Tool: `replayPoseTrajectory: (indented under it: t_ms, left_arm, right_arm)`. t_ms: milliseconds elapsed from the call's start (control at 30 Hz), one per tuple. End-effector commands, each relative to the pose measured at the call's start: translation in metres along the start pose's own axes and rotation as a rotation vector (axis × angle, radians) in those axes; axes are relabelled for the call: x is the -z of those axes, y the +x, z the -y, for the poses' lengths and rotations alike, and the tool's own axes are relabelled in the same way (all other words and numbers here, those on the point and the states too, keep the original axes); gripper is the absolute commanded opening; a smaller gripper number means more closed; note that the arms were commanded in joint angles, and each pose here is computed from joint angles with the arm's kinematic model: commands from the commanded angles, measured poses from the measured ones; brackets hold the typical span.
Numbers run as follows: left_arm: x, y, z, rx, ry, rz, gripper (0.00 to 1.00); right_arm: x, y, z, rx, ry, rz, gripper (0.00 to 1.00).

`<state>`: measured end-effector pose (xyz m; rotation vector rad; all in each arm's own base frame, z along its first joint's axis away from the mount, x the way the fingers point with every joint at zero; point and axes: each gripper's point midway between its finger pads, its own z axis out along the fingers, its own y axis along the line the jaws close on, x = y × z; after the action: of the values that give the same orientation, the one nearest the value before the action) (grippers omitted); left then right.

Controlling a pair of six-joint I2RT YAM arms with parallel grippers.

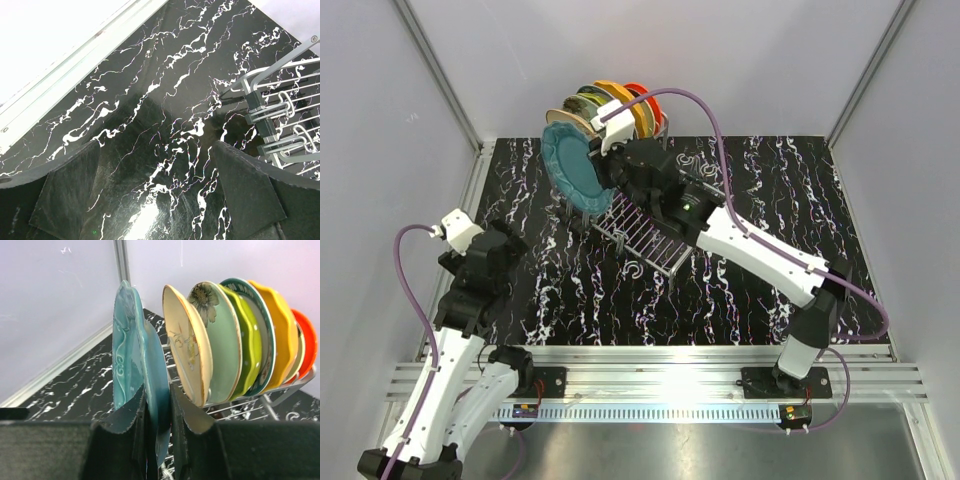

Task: Load the plates into the dish rack
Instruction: Insert the plate into the dish rack

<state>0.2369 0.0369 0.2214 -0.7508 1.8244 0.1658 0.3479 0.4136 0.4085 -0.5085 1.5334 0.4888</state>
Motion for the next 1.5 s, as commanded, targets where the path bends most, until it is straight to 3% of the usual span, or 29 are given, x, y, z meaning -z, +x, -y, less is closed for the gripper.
replayPoseTrajectory:
  t_ms: [0,267,400,467,1467]
  left_arm:
    - [0.0,-0.01,0.006,0.032,0.01,0.033,0.99]
    - [-0.001,-0.008,0.006,0.009,0.011,0.025,0.99]
    - [-0.001,-0.007,0.008,0.005,0.021,0.018,0.91]
    - [-0.001,-0.007,0.007,0.013,0.014,0.019,0.99]
    - [-0.002,0.0,0.014,-0.013,0.046,-0.012,0.99]
  right_arm:
    - [0.015,-0.111,0.02,-0.032,0.031,0.314,0.0]
    - [0.011,-0.122,0.028,0.028,0.054,0.357,0.0]
    - [0.014,-0.132,0.026,0.059,0.043,0.385,0.0]
    - [0.014,-0.137,0.027,0.082,0.047,0.392,0.0]
    - [-0.02,-0.112,0.03,0.303,0.103,0.36,0.0]
